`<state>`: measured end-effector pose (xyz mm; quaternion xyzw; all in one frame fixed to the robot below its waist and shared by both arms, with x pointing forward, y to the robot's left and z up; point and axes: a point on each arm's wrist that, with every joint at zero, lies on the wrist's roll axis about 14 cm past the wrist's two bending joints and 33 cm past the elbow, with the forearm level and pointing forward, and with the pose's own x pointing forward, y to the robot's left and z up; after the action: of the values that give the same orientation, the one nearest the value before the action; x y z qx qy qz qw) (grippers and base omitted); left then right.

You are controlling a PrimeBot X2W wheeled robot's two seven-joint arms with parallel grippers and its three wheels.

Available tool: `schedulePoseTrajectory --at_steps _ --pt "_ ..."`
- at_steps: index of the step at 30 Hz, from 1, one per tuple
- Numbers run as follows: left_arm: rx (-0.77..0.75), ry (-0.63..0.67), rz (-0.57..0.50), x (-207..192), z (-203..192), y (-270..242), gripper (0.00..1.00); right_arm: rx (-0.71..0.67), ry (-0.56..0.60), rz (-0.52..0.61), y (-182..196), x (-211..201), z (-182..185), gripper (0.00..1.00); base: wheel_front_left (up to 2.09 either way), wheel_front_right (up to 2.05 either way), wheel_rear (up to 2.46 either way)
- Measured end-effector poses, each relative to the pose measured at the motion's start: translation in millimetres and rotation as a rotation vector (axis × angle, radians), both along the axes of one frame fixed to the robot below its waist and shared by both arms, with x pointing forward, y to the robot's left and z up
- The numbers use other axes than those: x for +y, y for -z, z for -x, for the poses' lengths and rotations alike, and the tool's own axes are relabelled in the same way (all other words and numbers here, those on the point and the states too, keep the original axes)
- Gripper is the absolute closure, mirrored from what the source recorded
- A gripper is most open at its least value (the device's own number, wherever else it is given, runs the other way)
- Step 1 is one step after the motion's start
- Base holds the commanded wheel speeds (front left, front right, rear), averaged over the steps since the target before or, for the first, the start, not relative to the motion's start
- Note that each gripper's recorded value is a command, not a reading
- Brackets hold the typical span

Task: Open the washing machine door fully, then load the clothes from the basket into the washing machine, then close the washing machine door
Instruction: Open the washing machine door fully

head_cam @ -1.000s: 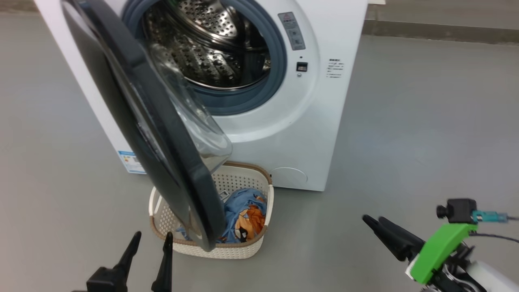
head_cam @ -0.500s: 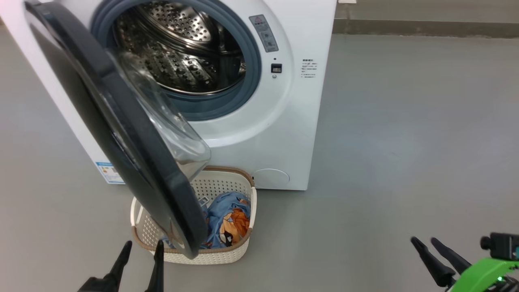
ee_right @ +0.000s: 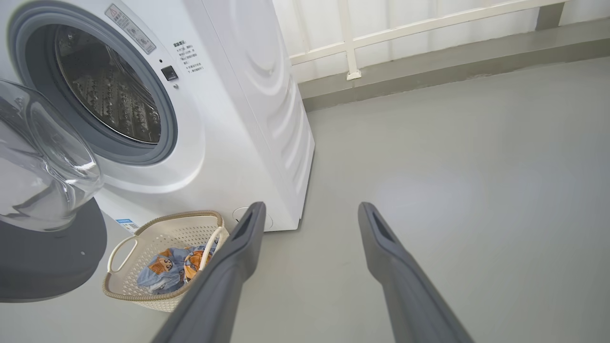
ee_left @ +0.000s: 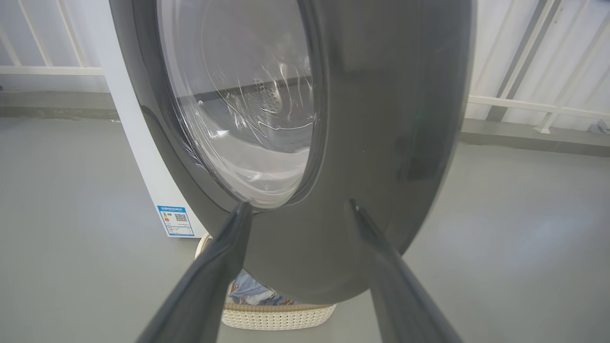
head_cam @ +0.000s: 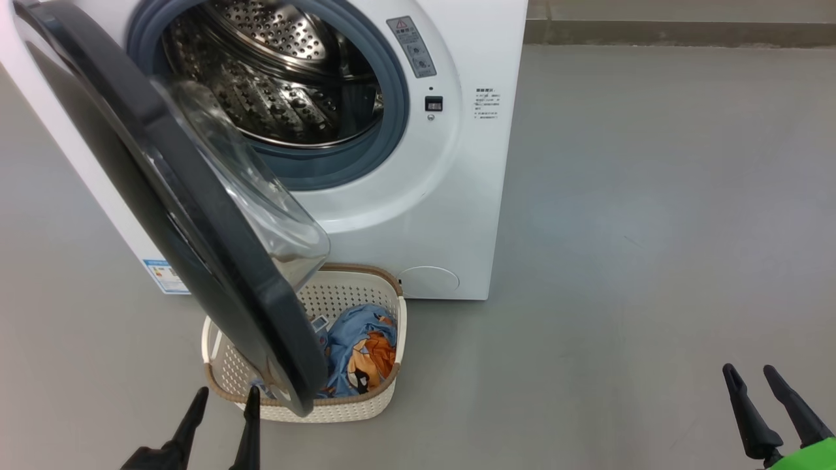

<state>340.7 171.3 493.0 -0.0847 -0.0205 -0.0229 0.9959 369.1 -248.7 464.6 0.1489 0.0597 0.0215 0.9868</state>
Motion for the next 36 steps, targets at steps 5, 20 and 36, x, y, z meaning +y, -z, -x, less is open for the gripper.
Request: schedulePoseTrajectory --at_steps 5,20,36 --pt "-0.006 -0.011 0.0 3 2 -2 0.0 -0.036 0.022 0.072 -5 -2 9 0.0 0.0 0.0 0.0" --pt "-0.012 -0.048 0.036 12 5 -4 0.54 -0.008 0.043 0.108 8 2 26 0.0 0.0 0.0 0.0" --pt "-0.55 -0.07 0.148 18 8 -177 1.0 -0.013 0.031 0.114 7 7 27 0.0 0.0 0.0 0.0"
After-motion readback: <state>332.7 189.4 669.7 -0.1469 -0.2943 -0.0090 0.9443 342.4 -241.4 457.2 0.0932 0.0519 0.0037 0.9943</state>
